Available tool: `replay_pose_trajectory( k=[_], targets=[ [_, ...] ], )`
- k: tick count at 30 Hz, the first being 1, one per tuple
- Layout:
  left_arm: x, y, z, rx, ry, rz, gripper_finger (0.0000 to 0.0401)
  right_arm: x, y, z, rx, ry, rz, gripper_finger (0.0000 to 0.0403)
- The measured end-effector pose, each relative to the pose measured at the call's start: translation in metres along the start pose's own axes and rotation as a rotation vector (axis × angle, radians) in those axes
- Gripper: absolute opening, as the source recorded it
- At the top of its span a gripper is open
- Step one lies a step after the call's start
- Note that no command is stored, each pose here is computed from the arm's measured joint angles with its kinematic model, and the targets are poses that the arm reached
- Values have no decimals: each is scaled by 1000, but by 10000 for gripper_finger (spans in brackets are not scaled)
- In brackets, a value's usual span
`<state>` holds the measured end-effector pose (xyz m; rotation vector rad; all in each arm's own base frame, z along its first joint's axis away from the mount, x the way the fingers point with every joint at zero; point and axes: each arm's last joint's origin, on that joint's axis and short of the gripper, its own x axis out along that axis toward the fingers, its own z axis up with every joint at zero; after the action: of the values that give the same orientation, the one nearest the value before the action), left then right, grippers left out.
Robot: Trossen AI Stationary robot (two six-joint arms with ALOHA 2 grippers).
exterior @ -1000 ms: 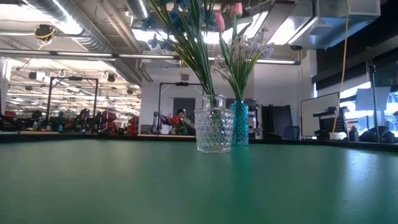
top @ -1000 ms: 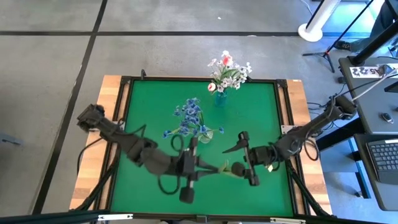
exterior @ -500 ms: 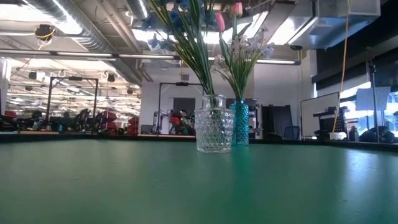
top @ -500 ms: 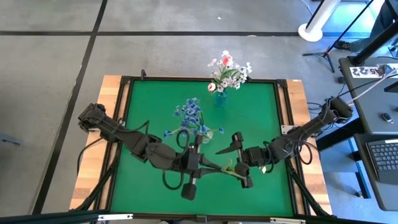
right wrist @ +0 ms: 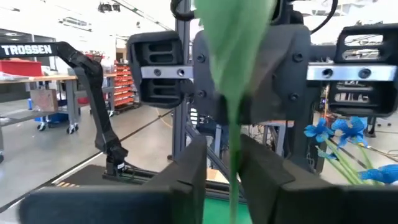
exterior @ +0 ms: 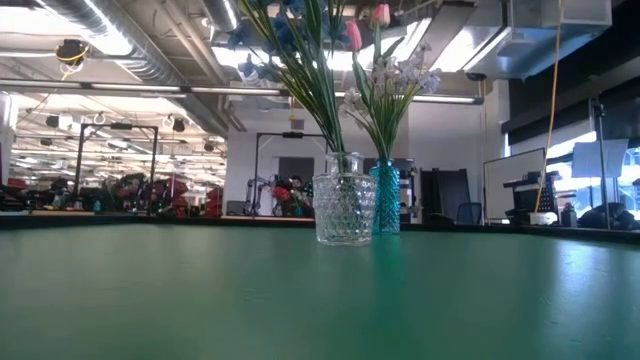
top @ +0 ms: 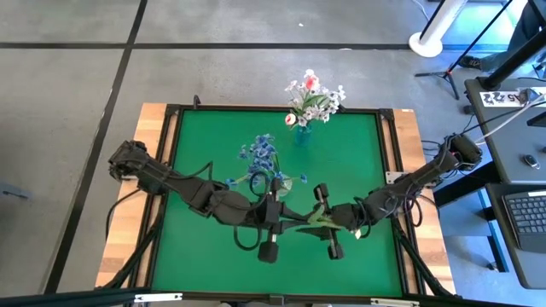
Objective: Sort flowers into vase by color
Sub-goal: Put the black flowers into the transparent vase
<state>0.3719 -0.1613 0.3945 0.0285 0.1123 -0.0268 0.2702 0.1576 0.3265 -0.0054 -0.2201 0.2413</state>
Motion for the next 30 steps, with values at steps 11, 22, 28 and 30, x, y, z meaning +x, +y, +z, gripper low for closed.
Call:
replay_pose_trajectory(
  k=[11, 22, 28, 30],
  targets=[
    [-1, -3, -2, -2, 14, 7, 0, 0, 0, -5, -8, 48, -15, 21],
    [-7, -9, -7, 34, 46, 155, 2, 0, -3, -9, -21, 95, -116, 4],
    [-19, -28, -8, 152, 60, 257, 42, -5, -6, -6, -45, 130, -190, 2],
    [-26, -39, -8, 196, 60, 282, 59, -7, -8, -2, -56, 134, -220, 2]
  ],
)
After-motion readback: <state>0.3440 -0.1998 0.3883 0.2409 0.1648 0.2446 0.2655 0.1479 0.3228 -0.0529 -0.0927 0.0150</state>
